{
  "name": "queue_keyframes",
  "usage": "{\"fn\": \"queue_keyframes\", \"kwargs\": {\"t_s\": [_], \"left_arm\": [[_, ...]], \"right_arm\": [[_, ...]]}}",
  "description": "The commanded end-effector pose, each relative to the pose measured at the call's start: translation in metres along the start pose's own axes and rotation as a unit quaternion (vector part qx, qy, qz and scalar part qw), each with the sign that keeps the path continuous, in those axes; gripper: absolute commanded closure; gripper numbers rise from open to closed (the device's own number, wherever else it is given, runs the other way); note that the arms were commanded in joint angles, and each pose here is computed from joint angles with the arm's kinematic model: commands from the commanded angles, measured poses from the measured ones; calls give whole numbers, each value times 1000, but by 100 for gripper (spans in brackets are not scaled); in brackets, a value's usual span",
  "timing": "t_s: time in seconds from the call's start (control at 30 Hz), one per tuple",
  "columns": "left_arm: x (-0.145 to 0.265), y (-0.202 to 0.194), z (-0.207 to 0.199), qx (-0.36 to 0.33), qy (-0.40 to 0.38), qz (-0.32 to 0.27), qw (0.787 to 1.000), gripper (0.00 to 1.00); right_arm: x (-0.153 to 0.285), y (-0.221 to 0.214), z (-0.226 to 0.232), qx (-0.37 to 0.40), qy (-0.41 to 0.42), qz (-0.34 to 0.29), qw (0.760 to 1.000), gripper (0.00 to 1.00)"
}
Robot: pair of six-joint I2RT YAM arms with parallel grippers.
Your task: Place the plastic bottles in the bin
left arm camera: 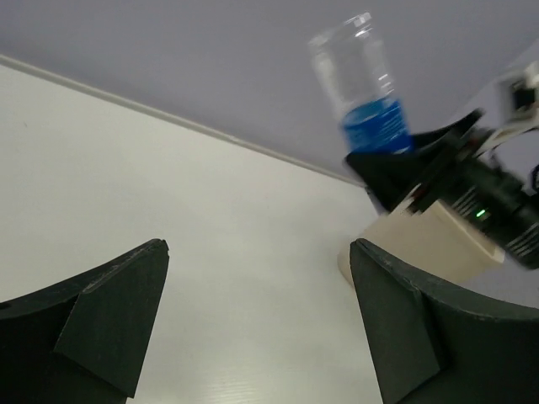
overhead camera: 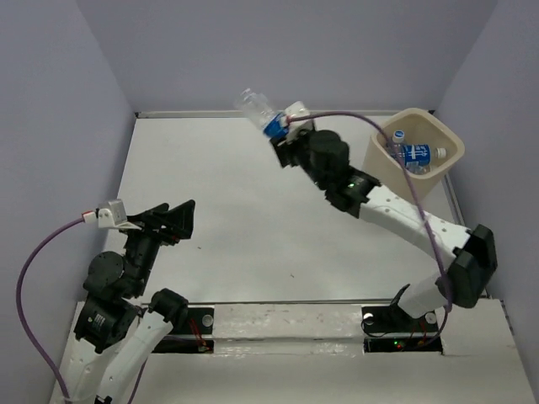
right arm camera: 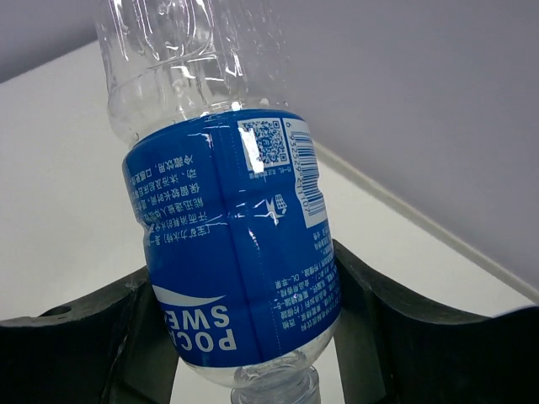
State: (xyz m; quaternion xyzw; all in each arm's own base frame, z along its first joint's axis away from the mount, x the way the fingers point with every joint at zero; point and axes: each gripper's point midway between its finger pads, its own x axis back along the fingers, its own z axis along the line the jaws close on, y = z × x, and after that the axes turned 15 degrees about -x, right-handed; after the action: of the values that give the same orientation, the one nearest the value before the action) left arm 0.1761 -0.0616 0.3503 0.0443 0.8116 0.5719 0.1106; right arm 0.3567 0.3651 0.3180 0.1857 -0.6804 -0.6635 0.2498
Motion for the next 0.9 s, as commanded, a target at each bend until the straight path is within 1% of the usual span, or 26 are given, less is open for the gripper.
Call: {"fn": "queue_keyframes", "kwargs": {"t_s": [0.0,0.03,0.07,0.1,0.13,0.17,0.23,0.27,0.3,0.43,0.5,0.53,0.57,0.6,0.67,0.7,0.77,0.87], "left_arm": [[-12,-22,-15,-1,-47,10,999,2],[-13,-29,-16,-2,-53,16,998,2],[-15,-33,-19,-1,-60,17,998,2],[-16,-44,-22,-4,-74,31,997,2],[-16,-45,-24,-9,-80,34,996,2],[-16,-44,-26,-13,-87,35,995,2],[-15,-43,-27,-17,-90,31,995,2],[-15,-43,-27,-21,-92,29,995,2],[-14,-43,-29,-22,-98,29,995,2],[-10,-43,-35,-21,-115,30,993,2],[-7,-40,-34,-18,-114,23,993,2],[-6,-41,-34,-17,-115,25,993,2],[-5,-40,-35,-16,-116,23,993,2],[-4,-40,-35,-14,-116,23,993,2],[-3,-40,-36,-14,-120,22,992,2],[-3,-40,-37,-13,-122,22,992,2],[-2,-40,-38,-12,-126,23,992,2],[-2,-39,-38,-12,-126,21,992,2]], "right_arm": [[82,41,-143,-46,-226,-15,973,75],[96,43,-163,-53,-256,-14,965,75],[118,36,-195,-55,-310,5,949,75],[137,46,-207,-62,-331,-5,942,75],[156,44,-227,-51,-374,6,926,75],[176,46,-254,-48,-421,5,906,75],[201,51,-280,-50,-463,2,885,75],[207,45,-286,-55,-464,19,884,76],[218,42,-301,-63,-482,23,874,76],[227,9,-319,-77,-498,66,861,74],[231,-1,-328,-96,-502,70,857,72],[230,-7,-330,-104,-498,74,858,71],[222,-13,-331,-116,-480,79,866,69],[220,-16,-334,-129,-476,77,866,68],[218,-20,-343,-143,-473,73,866,68],[209,-28,-342,-153,-462,81,870,68],[209,-32,-347,-159,-466,85,866,68],[211,-35,-343,-188,-472,73,858,68]]}}
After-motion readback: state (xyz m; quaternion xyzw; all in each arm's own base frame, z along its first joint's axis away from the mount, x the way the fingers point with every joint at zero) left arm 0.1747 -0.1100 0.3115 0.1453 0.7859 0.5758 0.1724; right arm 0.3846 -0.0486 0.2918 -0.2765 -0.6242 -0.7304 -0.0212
